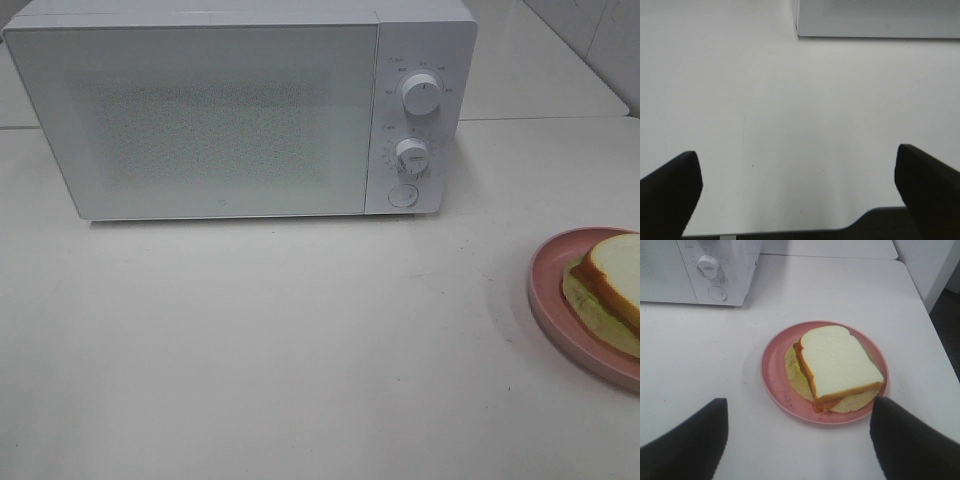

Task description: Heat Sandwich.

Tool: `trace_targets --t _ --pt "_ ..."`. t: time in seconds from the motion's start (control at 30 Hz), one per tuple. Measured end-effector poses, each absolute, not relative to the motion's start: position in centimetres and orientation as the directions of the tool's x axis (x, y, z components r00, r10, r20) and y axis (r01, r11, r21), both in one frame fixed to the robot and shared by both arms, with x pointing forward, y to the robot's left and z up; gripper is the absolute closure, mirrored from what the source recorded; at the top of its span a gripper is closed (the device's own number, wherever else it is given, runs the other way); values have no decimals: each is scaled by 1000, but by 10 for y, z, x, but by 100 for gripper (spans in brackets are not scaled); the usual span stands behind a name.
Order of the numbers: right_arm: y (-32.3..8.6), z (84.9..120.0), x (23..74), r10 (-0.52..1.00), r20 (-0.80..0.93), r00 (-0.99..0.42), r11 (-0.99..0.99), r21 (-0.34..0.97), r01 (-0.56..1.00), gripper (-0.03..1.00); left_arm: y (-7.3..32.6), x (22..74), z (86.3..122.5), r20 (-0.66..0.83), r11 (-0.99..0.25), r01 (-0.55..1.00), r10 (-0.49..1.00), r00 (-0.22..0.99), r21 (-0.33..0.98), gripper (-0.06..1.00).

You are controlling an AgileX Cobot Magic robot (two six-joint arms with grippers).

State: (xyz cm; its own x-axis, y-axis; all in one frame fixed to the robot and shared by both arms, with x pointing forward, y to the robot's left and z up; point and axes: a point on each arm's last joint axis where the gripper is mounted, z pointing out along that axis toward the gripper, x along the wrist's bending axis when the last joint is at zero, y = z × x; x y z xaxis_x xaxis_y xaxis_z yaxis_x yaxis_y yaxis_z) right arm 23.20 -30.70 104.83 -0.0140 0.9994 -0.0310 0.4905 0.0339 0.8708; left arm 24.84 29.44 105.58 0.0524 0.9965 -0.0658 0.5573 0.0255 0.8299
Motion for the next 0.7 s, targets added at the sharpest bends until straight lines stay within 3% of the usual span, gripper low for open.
trace_targets --t 0.27,0.7 --pt "-307 1048 232 999 -31 -14 34 871 491 22 296 230 1055 -65 43 460 997 33 887 -2" --pt "-307 1048 232 999 -31 -14 34 871 491 22 296 231 1055 -66 44 463 997 32 885 -2"
